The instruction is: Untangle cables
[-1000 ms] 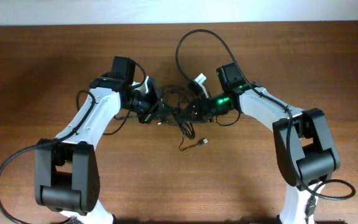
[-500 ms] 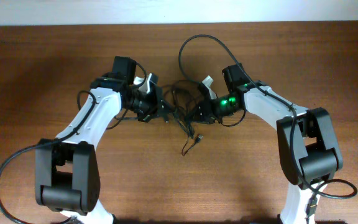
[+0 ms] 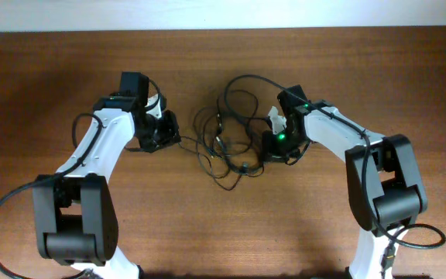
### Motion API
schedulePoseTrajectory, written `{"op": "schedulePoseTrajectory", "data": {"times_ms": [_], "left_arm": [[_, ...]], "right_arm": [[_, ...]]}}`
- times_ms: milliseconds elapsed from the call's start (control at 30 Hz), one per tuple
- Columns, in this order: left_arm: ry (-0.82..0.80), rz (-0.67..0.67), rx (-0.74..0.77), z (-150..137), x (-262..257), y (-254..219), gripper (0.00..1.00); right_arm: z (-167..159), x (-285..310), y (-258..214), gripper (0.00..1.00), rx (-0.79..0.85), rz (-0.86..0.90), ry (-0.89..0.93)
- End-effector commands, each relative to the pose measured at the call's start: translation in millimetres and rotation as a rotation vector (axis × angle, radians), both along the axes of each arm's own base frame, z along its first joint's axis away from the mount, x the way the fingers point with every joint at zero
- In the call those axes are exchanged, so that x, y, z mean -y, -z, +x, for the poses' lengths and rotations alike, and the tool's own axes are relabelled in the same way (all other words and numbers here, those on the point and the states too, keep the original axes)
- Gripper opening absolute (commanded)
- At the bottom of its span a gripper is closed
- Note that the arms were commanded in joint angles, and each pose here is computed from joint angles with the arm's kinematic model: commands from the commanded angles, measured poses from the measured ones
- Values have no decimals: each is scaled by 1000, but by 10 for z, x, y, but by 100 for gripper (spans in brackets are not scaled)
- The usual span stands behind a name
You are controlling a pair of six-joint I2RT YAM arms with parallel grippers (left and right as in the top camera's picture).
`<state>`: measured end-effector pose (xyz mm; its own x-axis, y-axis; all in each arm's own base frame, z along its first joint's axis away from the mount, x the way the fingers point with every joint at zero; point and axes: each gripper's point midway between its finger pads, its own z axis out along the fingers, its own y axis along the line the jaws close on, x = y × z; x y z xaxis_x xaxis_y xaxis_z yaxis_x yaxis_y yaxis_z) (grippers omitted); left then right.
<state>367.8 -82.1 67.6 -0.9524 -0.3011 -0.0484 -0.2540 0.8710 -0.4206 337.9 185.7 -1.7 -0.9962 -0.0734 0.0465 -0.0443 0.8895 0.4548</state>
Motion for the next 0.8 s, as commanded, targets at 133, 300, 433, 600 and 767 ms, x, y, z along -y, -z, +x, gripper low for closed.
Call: {"op": "schedulePoseTrajectory", "data": {"times_ms": [133, 300, 433, 600, 767], "left_arm": [[-28, 209, -36, -110, -382, 257, 0], [-151, 381, -50, -105, -708, 300, 1], [-160, 305, -74, -150, -577, 328, 0], [-106, 111, -70, -135, -239, 267, 0], [215, -431, 132, -38, 610, -304, 0]], "right_arm": [[49, 340, 201, 20, 31, -198, 7], [43, 342, 201, 26, 29, -198, 6], [-71, -7, -77, 33, -23, 35, -74], [-153, -501, -821, 43, -10, 437, -243], [-163, -722, -1190, 54, 31, 702, -283]]}}
